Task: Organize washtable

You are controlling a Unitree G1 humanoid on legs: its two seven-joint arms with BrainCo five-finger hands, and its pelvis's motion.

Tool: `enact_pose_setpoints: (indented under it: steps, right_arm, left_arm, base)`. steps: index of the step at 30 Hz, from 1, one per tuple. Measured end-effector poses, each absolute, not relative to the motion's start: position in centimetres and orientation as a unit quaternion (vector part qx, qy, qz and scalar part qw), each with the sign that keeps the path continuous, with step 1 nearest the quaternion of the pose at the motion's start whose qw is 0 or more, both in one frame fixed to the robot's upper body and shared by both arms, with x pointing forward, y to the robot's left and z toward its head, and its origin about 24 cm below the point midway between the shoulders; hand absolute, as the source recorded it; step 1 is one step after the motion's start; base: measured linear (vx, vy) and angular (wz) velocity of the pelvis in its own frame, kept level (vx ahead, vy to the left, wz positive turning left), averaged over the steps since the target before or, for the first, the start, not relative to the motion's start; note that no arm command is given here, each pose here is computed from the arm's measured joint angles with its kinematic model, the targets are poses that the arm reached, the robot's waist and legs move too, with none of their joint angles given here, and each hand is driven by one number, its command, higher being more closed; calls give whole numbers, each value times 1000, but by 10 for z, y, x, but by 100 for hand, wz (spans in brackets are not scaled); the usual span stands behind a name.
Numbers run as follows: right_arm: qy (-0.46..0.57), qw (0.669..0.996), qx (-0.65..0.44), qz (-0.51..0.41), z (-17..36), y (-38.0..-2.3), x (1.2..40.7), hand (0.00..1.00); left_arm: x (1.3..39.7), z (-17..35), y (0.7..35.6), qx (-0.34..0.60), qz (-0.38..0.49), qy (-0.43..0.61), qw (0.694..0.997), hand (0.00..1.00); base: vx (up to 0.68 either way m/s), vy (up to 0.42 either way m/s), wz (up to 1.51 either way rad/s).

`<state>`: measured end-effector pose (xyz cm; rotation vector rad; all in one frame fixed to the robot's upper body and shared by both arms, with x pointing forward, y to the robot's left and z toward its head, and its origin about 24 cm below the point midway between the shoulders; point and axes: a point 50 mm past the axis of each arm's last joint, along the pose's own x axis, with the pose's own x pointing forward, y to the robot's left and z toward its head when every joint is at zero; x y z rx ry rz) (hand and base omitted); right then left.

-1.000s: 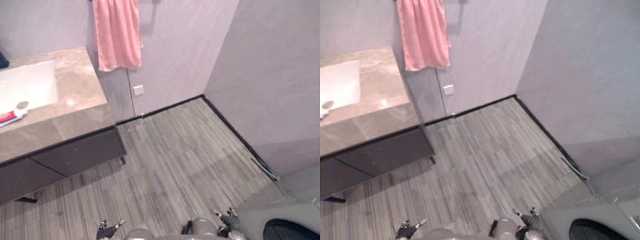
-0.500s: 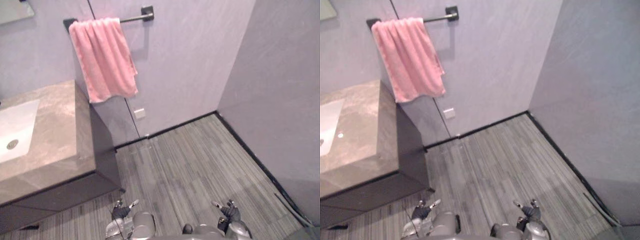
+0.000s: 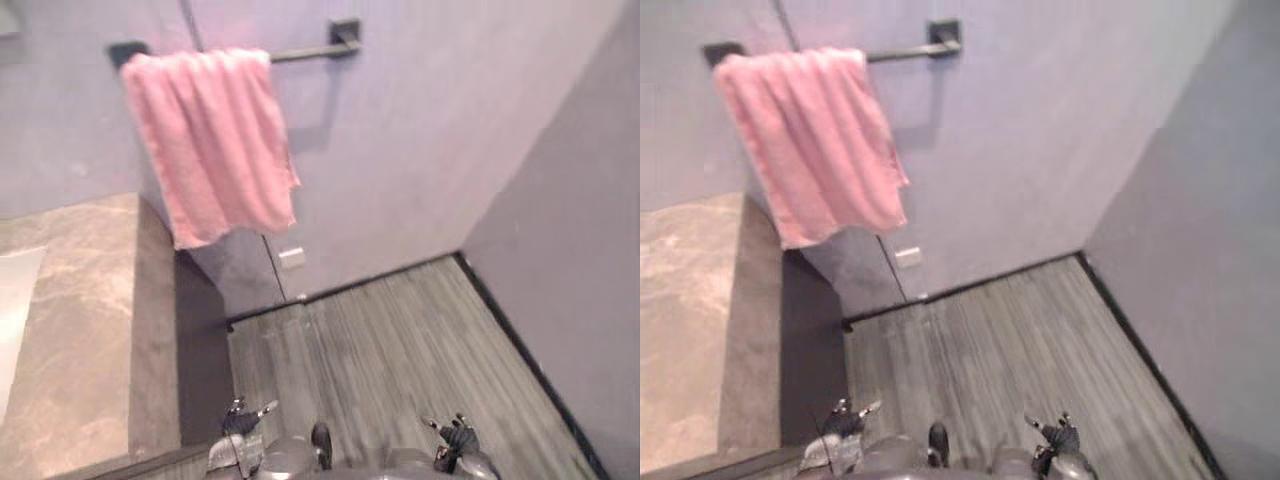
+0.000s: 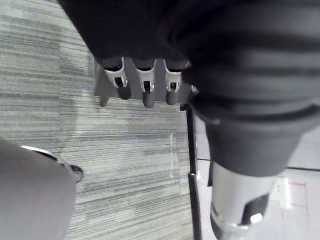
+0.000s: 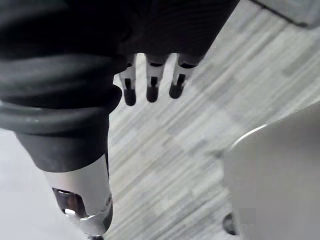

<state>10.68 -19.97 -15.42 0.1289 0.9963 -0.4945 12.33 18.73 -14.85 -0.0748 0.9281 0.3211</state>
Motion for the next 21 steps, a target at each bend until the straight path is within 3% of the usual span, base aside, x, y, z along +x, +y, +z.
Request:
enact_pose_setpoints:
  steps: [9, 15, 21]
  right_arm:
    - [461, 850, 74, -246, -152, -199, 108, 0]
    - [460, 847, 77, -255, -152, -203, 104, 0]
    - [461, 843, 83, -265, -152, -206, 98, 0]
  left_arm:
    - [111, -153, 183, -63, 179, 457, 869, 0]
    - [112, -151, 181, -76, 188, 447, 871, 0]
    - [113, -150, 181, -65, 177, 448, 874, 0]
  base:
    - [403, -129, 112]
    - [316, -183, 39]
    - [84, 77, 3]
